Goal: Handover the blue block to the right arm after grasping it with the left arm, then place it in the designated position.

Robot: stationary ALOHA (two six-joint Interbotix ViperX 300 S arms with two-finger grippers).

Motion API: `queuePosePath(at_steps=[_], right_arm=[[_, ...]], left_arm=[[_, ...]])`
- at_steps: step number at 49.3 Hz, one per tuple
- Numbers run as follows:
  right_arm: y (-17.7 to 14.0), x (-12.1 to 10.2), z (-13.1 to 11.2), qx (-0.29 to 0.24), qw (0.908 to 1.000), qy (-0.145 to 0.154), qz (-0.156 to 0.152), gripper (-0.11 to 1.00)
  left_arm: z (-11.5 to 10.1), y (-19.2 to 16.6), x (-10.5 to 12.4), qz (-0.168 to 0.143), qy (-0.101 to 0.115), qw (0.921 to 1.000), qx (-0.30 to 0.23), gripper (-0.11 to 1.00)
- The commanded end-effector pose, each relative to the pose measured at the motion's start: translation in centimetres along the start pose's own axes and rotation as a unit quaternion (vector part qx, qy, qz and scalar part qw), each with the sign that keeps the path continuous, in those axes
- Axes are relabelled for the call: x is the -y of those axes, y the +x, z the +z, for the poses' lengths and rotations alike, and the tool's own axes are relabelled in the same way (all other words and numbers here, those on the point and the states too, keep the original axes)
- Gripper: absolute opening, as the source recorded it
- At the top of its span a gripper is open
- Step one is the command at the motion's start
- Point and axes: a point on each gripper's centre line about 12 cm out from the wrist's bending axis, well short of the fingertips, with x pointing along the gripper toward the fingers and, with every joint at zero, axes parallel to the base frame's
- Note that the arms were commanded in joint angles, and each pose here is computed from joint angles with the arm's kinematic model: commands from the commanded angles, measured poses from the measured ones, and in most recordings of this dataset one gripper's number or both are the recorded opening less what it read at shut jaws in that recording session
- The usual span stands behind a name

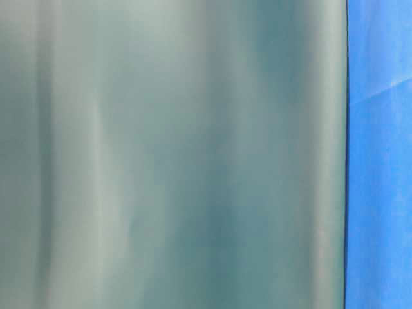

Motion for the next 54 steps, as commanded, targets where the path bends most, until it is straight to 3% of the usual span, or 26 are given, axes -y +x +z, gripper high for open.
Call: queuePosePath(at_steps=[1, 10, 32, 35, 41, 48, 51, 54], right_arm=[[0.37, 0.01, 0.51, 0.005, 1.0, 0.001, 0.0, 0.01], [0.82, 0.01, 0.59, -0.021, 0.9998, -0.001, 0.0, -0.02], [0.84, -0.02, 0.66, -0.022, 0.9997, 0.004, 0.001, -0.02], [0.82, -0.02, 0.7, -0.021, 0.9998, 0.005, 0.0, -0.01], [0.82, 0.03, 0.71, -0.021, 0.9997, 0.012, -0.001, 0.18], [0.83, 0.04, 0.76, -0.021, 0.9994, 0.027, -0.002, 0.59], [0.83, 0.07, 0.76, -0.021, 0.9994, 0.028, -0.003, 0.77], [0.83, 0.07, 0.76, -0.021, 0.9994, 0.028, -0.003, 0.91]], left_arm=[[0.2, 0.27, -0.02, 0.001, -0.009, 1.0, -0.002, 0.0], [0.32, 0.21, 0.0, 0.0, -0.008, 1.0, -0.001, 0.0], [0.42, 0.14, 0.04, -0.001, -0.005, 1.0, 0.002, 0.01], [0.39, 0.16, 0.03, -0.001, -0.005, 1.0, 0.001, 0.08], [0.54, 0.12, 0.04, -0.001, -0.005, 1.0, 0.006, 0.41], [0.44, 0.06, 0.04, -0.001, -0.003, 1.0, 0.002, 0.81], [0.42, 0.06, 0.0, 0.0, -0.004, 1.0, 0.002, 0.91], [0.42, 0.06, 0.0, 0.0, -0.005, 1.0, 0.002, 0.93]])
